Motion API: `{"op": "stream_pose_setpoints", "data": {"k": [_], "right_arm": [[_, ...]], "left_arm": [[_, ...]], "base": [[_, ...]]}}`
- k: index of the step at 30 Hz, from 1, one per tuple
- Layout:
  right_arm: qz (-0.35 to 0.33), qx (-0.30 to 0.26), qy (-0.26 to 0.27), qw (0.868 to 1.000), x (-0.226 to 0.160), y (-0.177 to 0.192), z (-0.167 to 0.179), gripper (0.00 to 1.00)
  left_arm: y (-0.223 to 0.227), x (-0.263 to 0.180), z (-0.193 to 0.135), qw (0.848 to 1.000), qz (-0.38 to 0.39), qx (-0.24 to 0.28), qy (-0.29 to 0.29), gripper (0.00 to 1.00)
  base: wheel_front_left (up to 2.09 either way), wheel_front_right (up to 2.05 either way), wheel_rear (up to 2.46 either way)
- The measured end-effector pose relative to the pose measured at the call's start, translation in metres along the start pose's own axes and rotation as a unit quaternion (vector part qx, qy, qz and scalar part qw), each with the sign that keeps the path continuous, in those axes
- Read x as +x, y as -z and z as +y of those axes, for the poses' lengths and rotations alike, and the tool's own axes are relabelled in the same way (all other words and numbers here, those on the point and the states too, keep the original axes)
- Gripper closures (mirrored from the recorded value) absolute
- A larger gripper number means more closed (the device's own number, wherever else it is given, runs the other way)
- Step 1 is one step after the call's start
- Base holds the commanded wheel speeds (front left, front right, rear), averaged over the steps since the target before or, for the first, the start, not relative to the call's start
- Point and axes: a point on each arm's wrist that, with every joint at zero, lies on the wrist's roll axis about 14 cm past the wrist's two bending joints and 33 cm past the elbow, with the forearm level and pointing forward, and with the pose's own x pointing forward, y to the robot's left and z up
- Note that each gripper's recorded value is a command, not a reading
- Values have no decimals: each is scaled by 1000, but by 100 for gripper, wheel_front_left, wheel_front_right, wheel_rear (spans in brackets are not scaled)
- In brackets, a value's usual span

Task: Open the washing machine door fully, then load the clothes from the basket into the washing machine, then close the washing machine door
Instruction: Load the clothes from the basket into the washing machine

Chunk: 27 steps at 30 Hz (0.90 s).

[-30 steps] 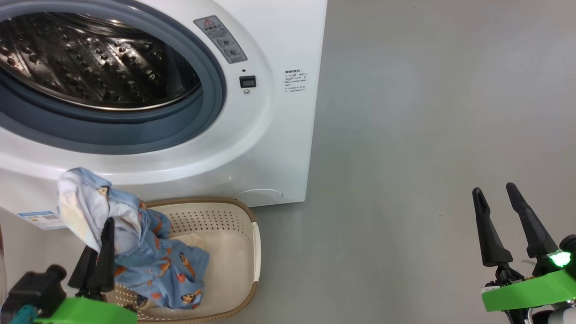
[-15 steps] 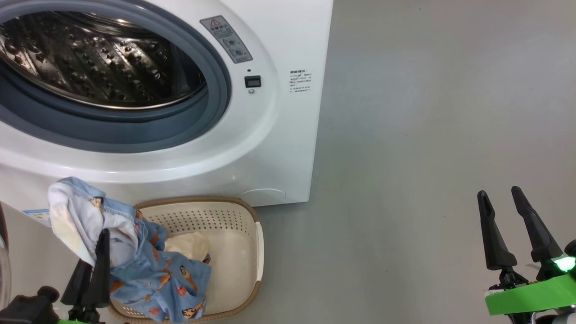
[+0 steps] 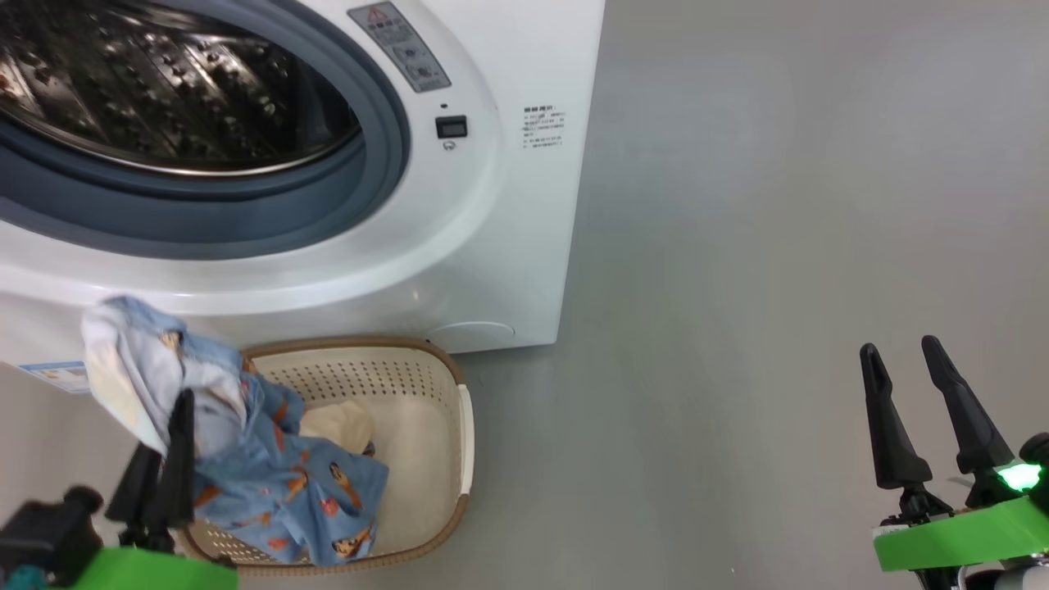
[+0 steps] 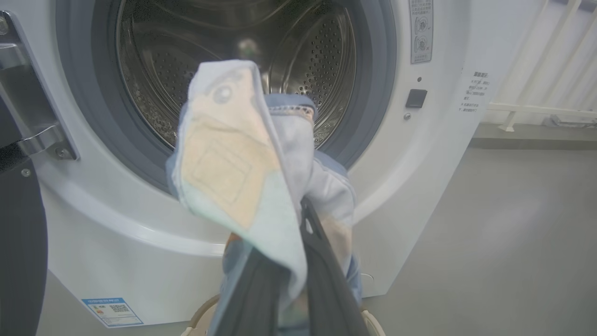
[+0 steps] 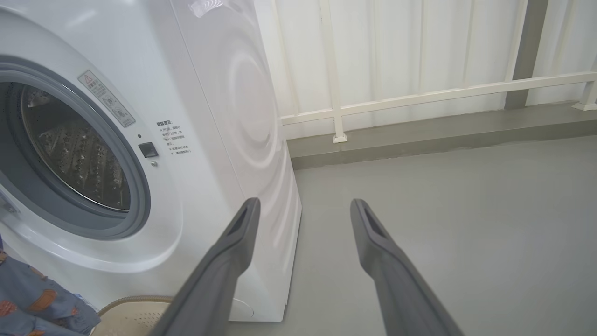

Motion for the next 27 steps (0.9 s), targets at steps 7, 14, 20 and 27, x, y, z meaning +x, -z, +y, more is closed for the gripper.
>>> {"op": "stream_pose_setpoints", "data": {"k": [7,14,20,27], "right_arm": [[1,5,1,1000,14,5,1,0],[11,12,9,1000,23,16,-2,0],[20,12,16,1000,32,26,-6,0],[30,10,22,999,38,36,-11,0]], "left_arm": [[-1,38,2,1000,3,13,13,100],[-4,82,8,1000,4,23,15,100],[-10,127,18,999,4,37,14,100],[-1,168,31,998,30,54,9,100]], "base": [[0,0,0],[0,0,0],[0,0,0],[0,0,0]]}}
